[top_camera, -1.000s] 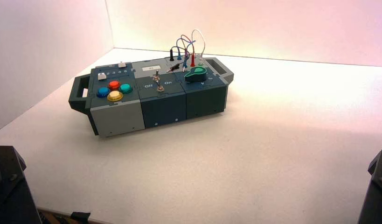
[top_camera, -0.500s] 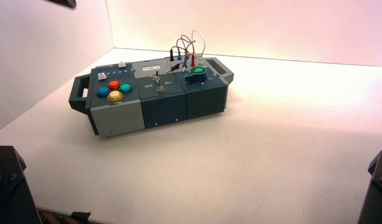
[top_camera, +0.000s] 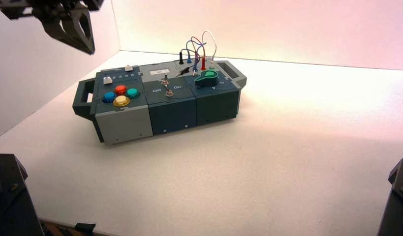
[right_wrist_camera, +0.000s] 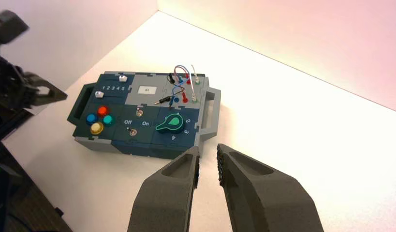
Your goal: Push the blue button with the left gripper.
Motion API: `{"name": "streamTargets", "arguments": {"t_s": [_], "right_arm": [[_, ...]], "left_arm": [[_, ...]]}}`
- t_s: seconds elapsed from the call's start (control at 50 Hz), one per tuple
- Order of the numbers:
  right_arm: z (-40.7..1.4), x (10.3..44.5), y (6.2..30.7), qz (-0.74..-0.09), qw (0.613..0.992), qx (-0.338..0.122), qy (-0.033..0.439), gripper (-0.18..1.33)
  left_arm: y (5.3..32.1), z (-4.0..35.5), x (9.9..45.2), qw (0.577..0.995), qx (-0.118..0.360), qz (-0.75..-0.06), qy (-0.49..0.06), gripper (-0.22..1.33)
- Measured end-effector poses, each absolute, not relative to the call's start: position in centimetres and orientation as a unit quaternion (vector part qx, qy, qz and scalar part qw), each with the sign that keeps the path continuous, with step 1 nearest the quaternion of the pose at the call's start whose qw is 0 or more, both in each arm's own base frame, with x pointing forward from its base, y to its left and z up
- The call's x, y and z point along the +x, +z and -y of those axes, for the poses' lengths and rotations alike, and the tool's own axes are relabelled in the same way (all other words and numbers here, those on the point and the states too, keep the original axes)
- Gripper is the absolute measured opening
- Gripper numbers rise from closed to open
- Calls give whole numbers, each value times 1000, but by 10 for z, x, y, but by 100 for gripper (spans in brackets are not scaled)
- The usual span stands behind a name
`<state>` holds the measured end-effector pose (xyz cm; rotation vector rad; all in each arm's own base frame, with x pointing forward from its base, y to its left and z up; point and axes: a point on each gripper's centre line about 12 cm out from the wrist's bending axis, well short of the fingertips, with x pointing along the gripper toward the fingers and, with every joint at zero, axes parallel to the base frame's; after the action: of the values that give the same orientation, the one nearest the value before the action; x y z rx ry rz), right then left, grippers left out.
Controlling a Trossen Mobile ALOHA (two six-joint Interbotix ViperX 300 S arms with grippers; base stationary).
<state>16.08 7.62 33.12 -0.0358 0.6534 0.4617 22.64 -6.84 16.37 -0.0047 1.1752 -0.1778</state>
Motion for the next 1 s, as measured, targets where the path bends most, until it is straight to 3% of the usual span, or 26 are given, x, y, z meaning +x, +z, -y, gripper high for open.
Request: {"name": "streamTargets", "arguments": {"t_s": [1.0], "right_arm": [[-75,157,332,-313,923,-9,223,46]], "left_arm": [[102,82,245,754,39,-650,-90,-16]]}}
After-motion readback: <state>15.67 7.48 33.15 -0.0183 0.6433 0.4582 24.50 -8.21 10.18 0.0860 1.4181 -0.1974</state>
